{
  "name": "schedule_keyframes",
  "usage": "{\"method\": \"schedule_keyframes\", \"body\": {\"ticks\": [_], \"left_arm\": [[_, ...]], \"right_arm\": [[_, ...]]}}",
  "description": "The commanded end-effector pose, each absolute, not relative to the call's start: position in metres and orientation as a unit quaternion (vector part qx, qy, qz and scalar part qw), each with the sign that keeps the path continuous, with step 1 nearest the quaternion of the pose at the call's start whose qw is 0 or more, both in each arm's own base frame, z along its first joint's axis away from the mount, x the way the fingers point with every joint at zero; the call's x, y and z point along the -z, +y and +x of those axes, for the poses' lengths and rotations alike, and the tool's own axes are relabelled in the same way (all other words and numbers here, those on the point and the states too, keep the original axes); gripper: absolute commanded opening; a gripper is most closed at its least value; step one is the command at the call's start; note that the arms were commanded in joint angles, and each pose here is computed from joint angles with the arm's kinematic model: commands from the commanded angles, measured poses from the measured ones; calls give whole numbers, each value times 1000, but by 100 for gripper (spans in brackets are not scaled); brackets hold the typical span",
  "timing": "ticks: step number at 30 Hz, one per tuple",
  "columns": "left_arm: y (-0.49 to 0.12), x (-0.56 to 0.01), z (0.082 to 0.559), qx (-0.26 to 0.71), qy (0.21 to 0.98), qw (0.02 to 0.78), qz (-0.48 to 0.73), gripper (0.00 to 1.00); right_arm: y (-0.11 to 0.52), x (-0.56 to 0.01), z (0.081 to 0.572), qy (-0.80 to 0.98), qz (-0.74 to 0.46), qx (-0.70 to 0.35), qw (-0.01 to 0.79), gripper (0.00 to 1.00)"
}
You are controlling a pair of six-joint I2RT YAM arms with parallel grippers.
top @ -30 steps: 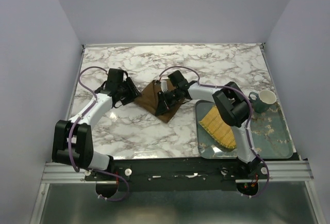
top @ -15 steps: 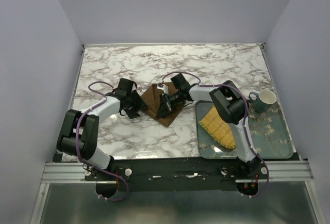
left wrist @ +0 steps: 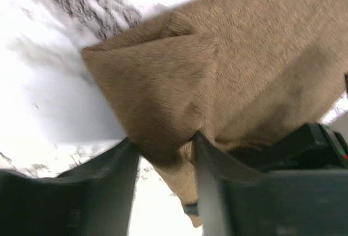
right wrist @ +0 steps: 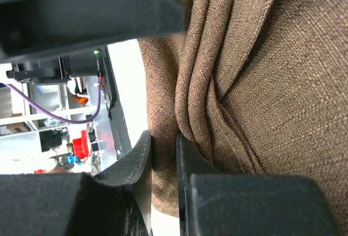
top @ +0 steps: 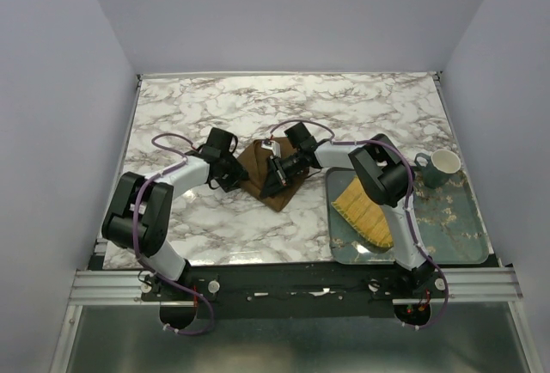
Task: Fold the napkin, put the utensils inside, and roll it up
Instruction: Roll the napkin with the utensil
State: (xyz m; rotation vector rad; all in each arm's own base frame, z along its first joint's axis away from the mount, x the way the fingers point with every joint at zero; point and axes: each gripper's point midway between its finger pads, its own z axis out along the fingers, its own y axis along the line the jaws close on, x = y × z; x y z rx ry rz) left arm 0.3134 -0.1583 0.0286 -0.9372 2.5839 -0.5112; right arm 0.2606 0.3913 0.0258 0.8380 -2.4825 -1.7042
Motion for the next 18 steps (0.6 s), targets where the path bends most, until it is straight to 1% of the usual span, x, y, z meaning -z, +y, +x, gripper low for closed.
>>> {"method": "schedule_keyframes", "body": {"ticks": [1, 2, 4, 5, 6, 7, 8, 9, 11, 13, 14, 16, 18], "left_arm": [[-123, 11, 307, 69, 926, 189, -321, 41], [-123, 12, 306, 65, 927, 190, -318, 33], [-122, 16, 307, 64, 930, 193, -306, 28], [-121, 15, 307, 59, 930, 196, -304, 22], [-123, 14, 307, 60, 931, 199, -300, 19], [-124, 13, 307, 60, 931, 199, -299, 14], [-126, 12, 306, 62, 933, 195, -297, 6], [-127, 12, 305, 60, 934, 193, -294, 2], [-128, 8, 305, 52, 937, 188, -291, 0], [-130, 5, 303, 50, 937, 187, -290, 0], [-128, 5, 297, 42, 937, 177, -297, 0], [-130, 5, 289, 29, 940, 167, -296, 0], [-133, 4, 285, 22, 939, 163, -302, 0]], "right_arm": [[379, 7, 250, -820, 252, 512, 35, 1], [380, 6, 251, -819, 254, 513, 33, 1], [380, 5, 250, -819, 257, 512, 31, 0], [378, 7, 251, -823, 258, 506, 29, 1], [378, 5, 253, -824, 261, 503, 26, 1], [378, 5, 255, -826, 264, 497, 23, 1], [373, 9, 256, -836, 266, 480, 20, 0], [374, 4, 258, -836, 271, 476, 13, 1], [371, 1, 260, -846, 270, 460, 10, 1], [372, -11, 265, -849, 279, 449, -8, 4], [366, -9, 268, -864, 274, 421, -13, 11], [366, -19, 272, -873, 284, 396, -31, 16], [362, -27, 271, -888, 288, 356, -41, 24]]}}
